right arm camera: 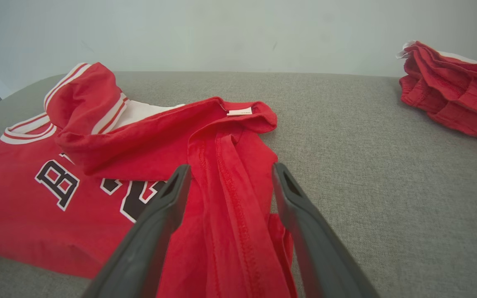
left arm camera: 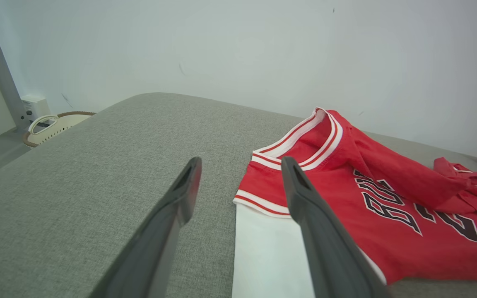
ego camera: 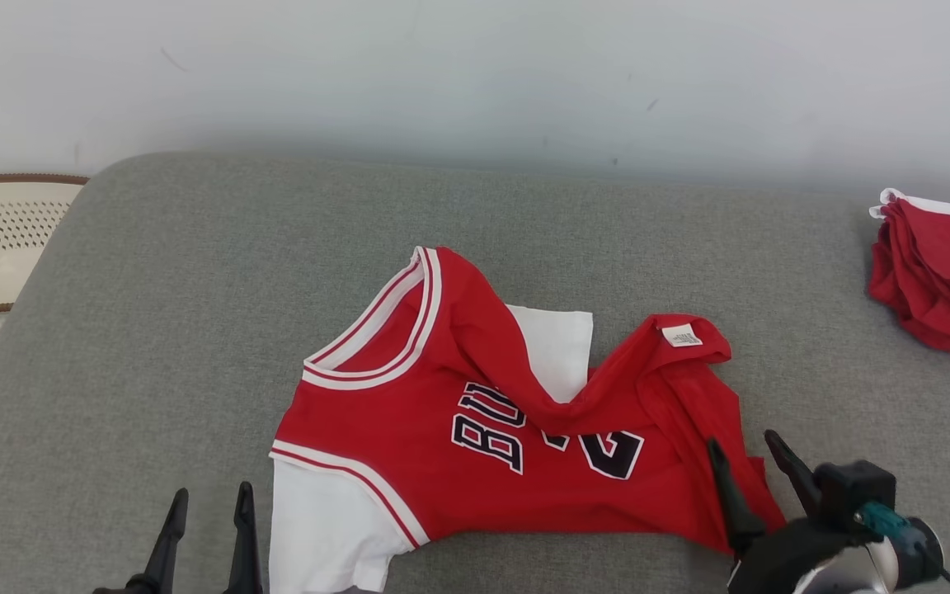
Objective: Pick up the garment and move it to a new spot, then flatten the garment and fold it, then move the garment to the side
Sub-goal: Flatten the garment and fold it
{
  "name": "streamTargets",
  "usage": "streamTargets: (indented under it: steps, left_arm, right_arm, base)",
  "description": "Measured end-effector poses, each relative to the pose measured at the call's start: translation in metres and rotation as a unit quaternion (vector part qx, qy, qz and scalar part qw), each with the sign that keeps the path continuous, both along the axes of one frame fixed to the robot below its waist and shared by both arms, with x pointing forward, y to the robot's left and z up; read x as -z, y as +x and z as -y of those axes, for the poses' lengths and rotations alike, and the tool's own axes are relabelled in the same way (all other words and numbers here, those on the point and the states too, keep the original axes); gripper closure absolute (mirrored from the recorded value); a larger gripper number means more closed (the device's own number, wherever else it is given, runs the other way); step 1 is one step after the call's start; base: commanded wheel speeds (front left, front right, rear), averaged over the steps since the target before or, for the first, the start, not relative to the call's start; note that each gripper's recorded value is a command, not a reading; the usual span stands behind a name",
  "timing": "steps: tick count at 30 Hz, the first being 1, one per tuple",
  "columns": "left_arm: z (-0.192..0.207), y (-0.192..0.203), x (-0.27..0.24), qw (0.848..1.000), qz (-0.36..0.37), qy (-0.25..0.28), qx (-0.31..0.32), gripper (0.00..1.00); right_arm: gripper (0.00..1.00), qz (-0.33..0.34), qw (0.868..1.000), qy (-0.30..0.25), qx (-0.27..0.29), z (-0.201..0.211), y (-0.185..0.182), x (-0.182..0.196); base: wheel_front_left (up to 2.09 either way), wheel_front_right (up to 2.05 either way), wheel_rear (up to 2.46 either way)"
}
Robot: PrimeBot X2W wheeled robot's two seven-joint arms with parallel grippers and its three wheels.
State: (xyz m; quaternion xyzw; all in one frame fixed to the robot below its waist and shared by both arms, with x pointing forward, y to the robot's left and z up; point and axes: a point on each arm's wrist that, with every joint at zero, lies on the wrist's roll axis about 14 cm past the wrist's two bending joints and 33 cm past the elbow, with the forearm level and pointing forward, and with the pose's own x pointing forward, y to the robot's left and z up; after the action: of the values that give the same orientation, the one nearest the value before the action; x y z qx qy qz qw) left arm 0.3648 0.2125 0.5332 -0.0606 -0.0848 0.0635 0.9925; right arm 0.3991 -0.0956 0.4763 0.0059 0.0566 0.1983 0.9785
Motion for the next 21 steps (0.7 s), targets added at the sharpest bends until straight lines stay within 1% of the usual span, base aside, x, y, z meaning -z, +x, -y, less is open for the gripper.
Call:
streamTargets:
  steps: [1,6,11,14,17,21]
  left_arm:
    - [0.0,-0.001,-0.001,1.0,0.001,0.001,-0.001,0.0]
    - [0.005,-0.001,-0.004,1.0,0.006,0.001,0.003,0.0]
    - [0.004,-0.003,-0.006,1.0,0.008,0.0,-0.001,0.0]
    - [0.002,-0.005,-0.005,1.0,0.007,-0.002,-0.006,0.0]
    - [0.0,-0.006,-0.004,1.0,0.006,-0.003,-0.011,0.0]
    - [-0.003,-0.006,-0.002,1.0,0.002,-0.004,-0.018,0.0]
  right_arm:
    - [0.0,-0.011,1.0,-0.01,-0.006,-0.001,0.0,0.004]
    - [0.0,-0.022,0.998,-0.057,-0.029,-0.005,0.012,0.003]
    - [0.0,-0.061,0.99,-0.111,-0.053,-0.008,0.022,0.021]
    - [0.0,-0.079,0.987,-0.126,-0.066,-0.013,0.027,0.029]
    - [0.0,-0.113,0.98,-0.144,-0.076,-0.015,0.028,0.045]
    - [0.0,-0.135,0.973,-0.166,-0.085,-0.016,0.034,0.058]
  base:
    - [0.0,0.0,0.0]
    - [0.0,0.0,0.0]
    - [0.0,0.0,0.0]
    - [0.0,0.0,0.0]
    - [0.0,0.0,0.0]
    - [0.0,0.0,0.0]
